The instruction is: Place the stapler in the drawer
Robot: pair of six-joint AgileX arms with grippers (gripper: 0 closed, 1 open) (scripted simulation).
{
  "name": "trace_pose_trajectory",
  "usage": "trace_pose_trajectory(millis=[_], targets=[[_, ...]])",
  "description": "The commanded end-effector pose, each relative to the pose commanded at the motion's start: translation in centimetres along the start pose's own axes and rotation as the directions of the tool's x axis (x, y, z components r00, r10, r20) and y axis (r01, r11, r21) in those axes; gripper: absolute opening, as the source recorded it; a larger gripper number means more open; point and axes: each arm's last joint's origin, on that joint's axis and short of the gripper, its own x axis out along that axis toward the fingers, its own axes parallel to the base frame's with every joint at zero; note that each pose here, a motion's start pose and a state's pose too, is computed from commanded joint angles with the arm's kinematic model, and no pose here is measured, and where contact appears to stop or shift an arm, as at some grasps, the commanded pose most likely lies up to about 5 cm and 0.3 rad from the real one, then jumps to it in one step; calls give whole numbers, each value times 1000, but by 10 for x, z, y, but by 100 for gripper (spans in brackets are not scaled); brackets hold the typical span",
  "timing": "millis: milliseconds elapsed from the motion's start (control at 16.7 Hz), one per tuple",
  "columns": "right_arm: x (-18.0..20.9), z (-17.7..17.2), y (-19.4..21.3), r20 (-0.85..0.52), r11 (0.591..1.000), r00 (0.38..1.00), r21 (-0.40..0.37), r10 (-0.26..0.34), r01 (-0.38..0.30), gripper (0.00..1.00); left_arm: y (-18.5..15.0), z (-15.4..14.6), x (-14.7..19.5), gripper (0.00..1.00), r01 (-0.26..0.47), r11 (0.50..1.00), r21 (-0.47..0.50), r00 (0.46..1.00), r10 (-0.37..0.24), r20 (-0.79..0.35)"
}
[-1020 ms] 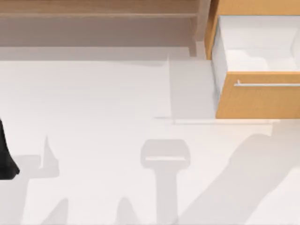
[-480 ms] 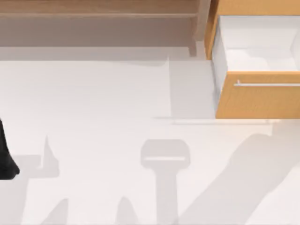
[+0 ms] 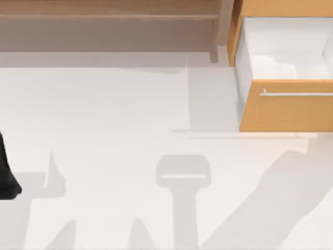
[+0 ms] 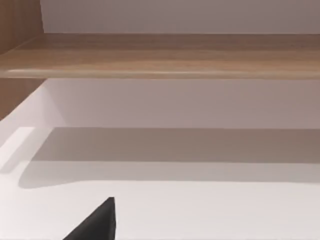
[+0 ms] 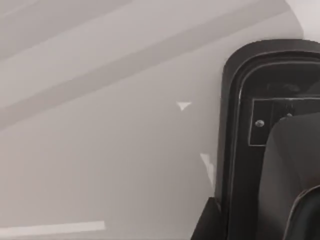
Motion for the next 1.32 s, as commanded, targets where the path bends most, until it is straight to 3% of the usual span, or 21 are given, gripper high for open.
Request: trace_pose_trajectory(millis=[180,360,840,1140,1320], targets=[[9,-10,-19,-48,992,999,130,6,1,0,0,0,0,100,0,1000,0,1000,0,0],[7,-13,-33,-61,986,998,169,13,-2,0,0,0,0,100,0,1000,0,1000,0,0],[-36,5,7,28,999,1000,-54,5,-3,0,0,0,0,100,0,1000,0,1000,0,0],[-36,6,7,31,999,999,-51,7,-5,0,0,0,0,100,0,1000,0,1000,0,0],[-52,15,-2,79,999,996,-3,-49,50,0,0,0,0,100,0,1000,0,1000,0,0]])
